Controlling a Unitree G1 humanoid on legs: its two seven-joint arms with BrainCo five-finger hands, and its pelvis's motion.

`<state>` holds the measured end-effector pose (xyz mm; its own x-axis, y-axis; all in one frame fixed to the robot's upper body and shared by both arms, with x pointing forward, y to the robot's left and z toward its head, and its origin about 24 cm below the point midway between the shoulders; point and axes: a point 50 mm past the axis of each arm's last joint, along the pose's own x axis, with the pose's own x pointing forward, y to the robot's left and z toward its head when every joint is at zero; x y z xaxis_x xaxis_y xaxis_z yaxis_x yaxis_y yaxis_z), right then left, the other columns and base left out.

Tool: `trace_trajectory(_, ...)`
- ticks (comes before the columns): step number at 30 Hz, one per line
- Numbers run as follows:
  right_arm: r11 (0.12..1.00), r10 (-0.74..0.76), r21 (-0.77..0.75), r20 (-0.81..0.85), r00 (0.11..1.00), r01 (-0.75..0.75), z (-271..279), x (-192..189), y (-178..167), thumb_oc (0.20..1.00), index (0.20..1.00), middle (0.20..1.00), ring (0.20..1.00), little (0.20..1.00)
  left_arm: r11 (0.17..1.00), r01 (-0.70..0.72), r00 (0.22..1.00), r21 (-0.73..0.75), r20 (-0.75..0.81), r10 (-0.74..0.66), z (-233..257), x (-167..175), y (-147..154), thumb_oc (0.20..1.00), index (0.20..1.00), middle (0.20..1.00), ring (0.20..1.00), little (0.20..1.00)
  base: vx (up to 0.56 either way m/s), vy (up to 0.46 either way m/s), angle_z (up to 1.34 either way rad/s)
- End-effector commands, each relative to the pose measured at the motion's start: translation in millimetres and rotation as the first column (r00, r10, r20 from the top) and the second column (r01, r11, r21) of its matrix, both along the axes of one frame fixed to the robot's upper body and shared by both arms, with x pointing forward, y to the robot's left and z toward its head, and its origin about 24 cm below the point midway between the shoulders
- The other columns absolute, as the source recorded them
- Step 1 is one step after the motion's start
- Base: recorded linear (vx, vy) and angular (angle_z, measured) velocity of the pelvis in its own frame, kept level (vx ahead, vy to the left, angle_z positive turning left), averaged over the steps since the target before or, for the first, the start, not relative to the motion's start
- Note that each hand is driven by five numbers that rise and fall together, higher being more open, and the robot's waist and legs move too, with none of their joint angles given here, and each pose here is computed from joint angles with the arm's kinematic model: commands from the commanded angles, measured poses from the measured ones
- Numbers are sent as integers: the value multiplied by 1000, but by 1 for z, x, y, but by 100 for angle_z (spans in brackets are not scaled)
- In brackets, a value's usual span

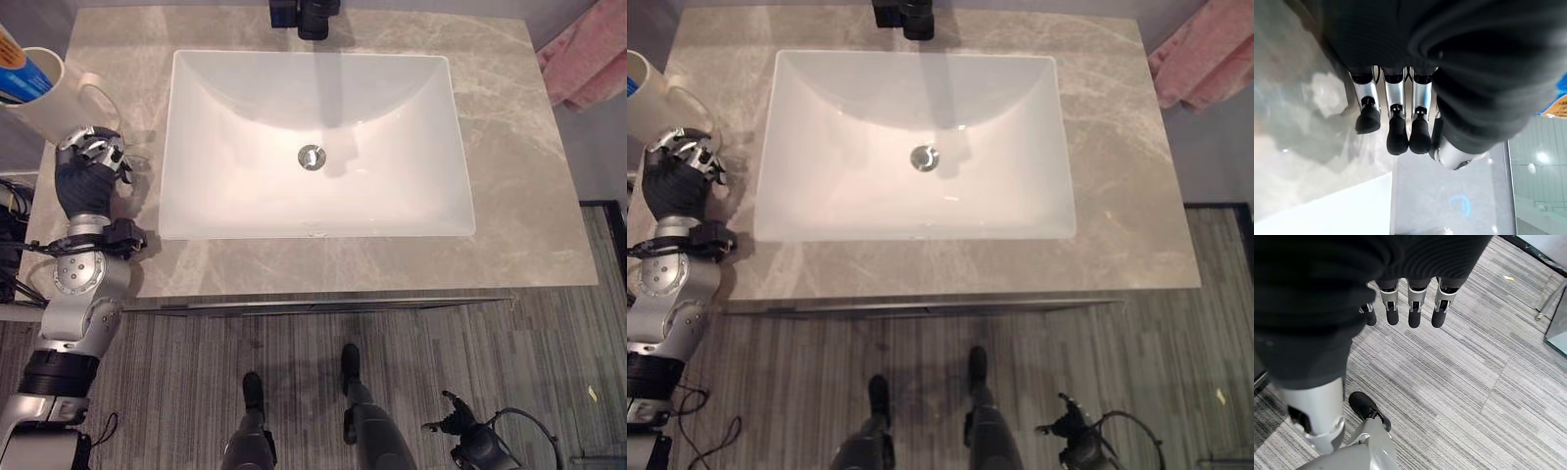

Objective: Put brush and paste in cup on sink, flatten towel.

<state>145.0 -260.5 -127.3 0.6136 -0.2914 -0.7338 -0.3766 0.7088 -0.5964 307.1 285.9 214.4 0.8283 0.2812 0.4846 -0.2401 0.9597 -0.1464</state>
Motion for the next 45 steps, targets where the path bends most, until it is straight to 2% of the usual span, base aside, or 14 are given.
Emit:
trace_trajectory(1,1000,17,-25,29,999,-16,6,6,-6,1000,1000,1000,1000,1000,998,-67,994,-20,-86,65,-10,6,15,200,200,200,200,200,0,0,0)
trace_trajectory(8,1000,21,-19,28,999,-20,5,7,-4,1000,1000,1000,1000,1000,997,-75,993,2,-95,75,-6,13,13,200,200,200,200,200,0,0,0)
trace_trajectory(12,1000,14,-22,0,1000,-14,2,2,-4,1000,1000,1000,1000,1000,1000,-6,991,27,-131,10,-21,8,1,200,200,200,200,200,29,-14,-6)
trace_trajectory(15,999,4,-39,-32,999,-6,-1,-6,-9,1000,1000,1000,1000,1000,994,103,977,37,-192,-94,-44,-9,-10,200,200,200,200,200,54,-32,-7)
trace_trajectory(18,999,-1,-48,-51,999,-1,-2,-11,-13,1000,1000,1000,1000,1000,988,148,966,36,-219,-137,-54,-22,-11,200,200,200,200,200,21,-21,-1)
trace_trajectory(29,996,-51,-73,-131,990,42,-7,-32,-25,1000,1000,1000,1000,1000,994,75,947,82,-317,-46,-73,-37,16,200,200,200,200,200,1,-19,7)
trace_trajectory(34,996,-71,-73,-177,982,59,-11,-47,-27,1000,1000,1000,1000,1000,992,-7,935,126,-350,51,-75,-41,36,200,200,200,200,200,0,0,0)
trace_trajectory(45,991,-126,-74,-192,973,114,-12,-57,-33,1000,1000,1000,1000,1000,979,-148,941,139,-286,183,-51,-32,61,200,200,200,200,200,-21,8,3)
